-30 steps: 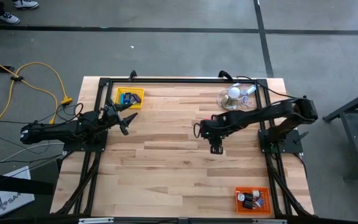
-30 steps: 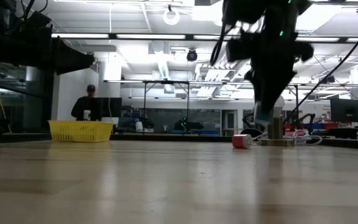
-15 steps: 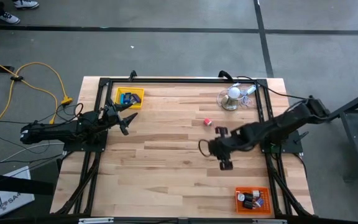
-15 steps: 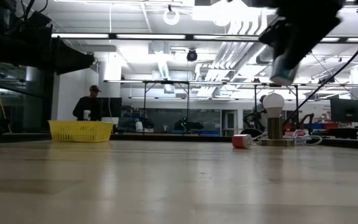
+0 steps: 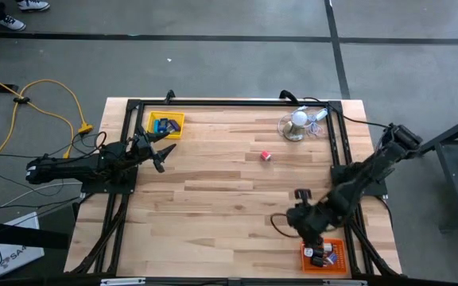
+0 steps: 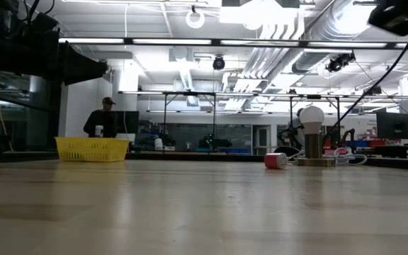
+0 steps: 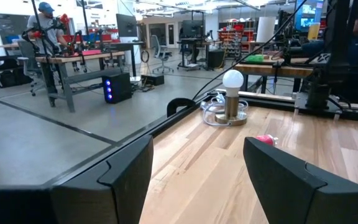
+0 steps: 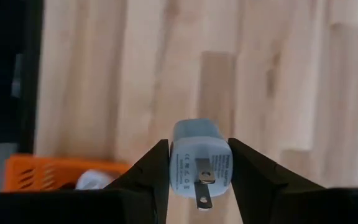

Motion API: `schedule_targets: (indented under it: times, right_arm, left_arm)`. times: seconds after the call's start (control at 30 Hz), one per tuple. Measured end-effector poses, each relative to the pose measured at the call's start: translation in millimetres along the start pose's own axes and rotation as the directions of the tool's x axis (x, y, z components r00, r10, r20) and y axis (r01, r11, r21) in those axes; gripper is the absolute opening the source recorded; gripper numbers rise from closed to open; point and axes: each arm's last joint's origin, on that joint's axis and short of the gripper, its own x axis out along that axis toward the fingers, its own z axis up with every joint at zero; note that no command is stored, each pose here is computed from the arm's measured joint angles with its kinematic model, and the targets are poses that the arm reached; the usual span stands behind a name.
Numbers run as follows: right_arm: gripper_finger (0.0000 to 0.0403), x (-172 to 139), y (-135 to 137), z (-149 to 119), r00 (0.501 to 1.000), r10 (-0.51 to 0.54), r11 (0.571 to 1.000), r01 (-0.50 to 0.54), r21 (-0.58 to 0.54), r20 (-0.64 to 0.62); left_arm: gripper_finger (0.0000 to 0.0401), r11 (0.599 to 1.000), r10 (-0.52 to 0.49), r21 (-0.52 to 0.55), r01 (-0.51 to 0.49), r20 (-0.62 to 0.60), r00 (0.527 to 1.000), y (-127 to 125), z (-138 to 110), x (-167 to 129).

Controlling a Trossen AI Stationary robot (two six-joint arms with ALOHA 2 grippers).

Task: Pick & Place Office items
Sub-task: Put the blue charger adapter into the orange bin

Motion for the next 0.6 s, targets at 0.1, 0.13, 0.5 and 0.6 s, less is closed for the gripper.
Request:
schedule_targets:
  times: [0.1, 0.13, 0.5, 0.6]
  right_arm:
    - [0.0123, -3, 14, -12, 1.000, 0.017, 1.000, -0.016, 0.015, -0.017]
    - [0.0123, -4, 19, -16, 1.000, 0.023, 1.000, -0.022, 0.022, -0.020]
    - [0.0123, -18, 62, -63, 0.994, 0.091, 0.991, -0.084, 0.104, -0.062]
    - [0.0123, -22, 69, -74, 0.992, 0.106, 0.986, -0.096, 0.134, -0.071]
  left_arm:
    - [0.0243, 1.000, 0.000, 0.000, 0.000, 0.000, 1.000, 0, 0, 0]
    - [0.0243, 1.000, 0.000, 0.000, 0.000, 0.000, 1.000, 0, 0, 0]
    - [0.0243, 1.000, 0.000, 0.000, 0.000, 0.000, 1.000, 0, 0, 0]
    - [0.0243, 1.000, 0.000, 0.000, 0.000, 0.000, 1.000, 0, 0, 0]
